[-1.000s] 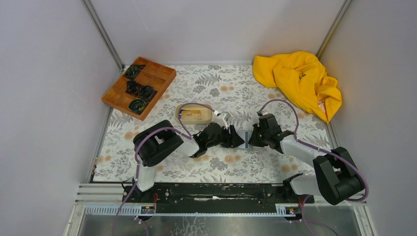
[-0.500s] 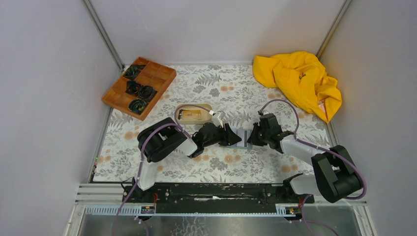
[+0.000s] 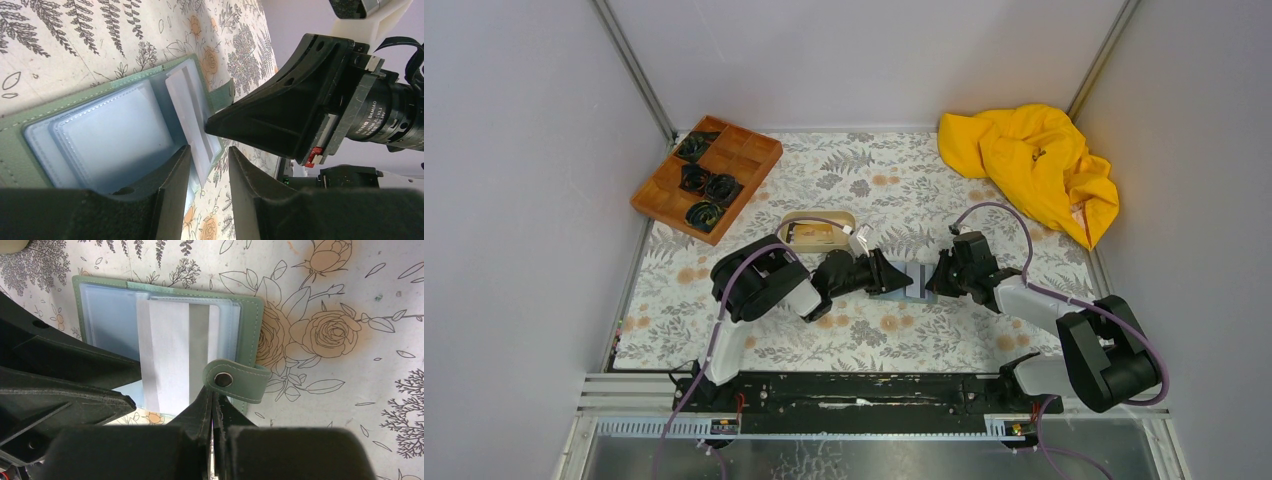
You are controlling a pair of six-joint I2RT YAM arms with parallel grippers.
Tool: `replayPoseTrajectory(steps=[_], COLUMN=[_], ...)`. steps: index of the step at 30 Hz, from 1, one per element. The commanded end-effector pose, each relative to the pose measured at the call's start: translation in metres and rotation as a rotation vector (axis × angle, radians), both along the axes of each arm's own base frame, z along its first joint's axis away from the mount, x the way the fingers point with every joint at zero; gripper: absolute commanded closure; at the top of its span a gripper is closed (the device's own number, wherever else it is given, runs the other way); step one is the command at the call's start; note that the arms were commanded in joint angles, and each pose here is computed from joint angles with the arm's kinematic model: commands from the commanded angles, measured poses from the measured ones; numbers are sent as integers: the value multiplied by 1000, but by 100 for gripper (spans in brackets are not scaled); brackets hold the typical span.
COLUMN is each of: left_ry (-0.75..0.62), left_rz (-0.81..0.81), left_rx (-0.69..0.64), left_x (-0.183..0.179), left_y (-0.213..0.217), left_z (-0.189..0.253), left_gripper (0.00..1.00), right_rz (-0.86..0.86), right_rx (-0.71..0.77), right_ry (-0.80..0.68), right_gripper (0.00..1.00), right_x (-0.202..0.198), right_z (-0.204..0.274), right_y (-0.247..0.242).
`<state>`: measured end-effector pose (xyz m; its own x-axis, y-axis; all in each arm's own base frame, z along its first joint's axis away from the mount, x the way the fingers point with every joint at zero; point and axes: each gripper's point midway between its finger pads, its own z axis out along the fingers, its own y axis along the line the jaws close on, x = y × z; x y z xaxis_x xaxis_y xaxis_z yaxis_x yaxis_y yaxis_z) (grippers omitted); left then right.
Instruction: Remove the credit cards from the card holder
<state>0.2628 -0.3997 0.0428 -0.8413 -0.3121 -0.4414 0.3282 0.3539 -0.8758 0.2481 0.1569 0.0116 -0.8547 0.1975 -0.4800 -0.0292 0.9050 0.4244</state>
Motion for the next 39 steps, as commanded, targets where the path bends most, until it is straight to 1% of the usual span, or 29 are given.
replayPoseTrajectory(steps=[1, 4, 9, 16, 18, 23, 24, 26, 29, 32, 36, 38, 39], left_ry=[-26, -14, -3, -15, -8, -7, -4, -9, -8, -3, 5, 6, 6], left_rz=[-111, -108, -119, -156, -161, -156, -152, -139, -114, -93, -87, -85, -83], left_rx=[-84, -68, -72, -96, -99, -115, -113, -121, -132, -141, -152, -156, -156], left_x=[-19, -17, -17, -21, -21, -22, -23, -21, -18, -14, -15, -16, -16], left_y=[-18, -19, -23, -28, -28, -24, -20, -12, 3, 16, 23, 26, 28], left_z=[20, 13, 9, 17, 16, 21, 20, 24, 27, 27, 27, 27, 27], left_gripper=[60, 62, 70, 91, 100, 100, 98, 91, 87, 87, 87, 90, 93], right_rz=[30, 32, 34, 39, 39, 36, 36, 31, 28, 25, 22, 23, 23], right_rx=[-2, -1, -3, -3, -3, -5, -6, -8, -9, -8, -8, -8, -8], right_ry=[108, 109, 108, 112, 112, 113, 112, 116, 123, 123, 128, 127, 127], right_gripper=[100, 100, 100, 100, 100, 100, 100, 100, 100, 100, 100, 100, 100], right_x=[-26, -27, -26, -26, -26, -25, -25, -25, -25, -25, -25, -25, -25], right_z=[-26, -25, -26, -26, -26, -26, -26, -27, -28, -28, -28, -28, -28], right_y=[1, 1, 1, 2, 2, 2, 2, 1, 1, 0, 0, 0, 0])
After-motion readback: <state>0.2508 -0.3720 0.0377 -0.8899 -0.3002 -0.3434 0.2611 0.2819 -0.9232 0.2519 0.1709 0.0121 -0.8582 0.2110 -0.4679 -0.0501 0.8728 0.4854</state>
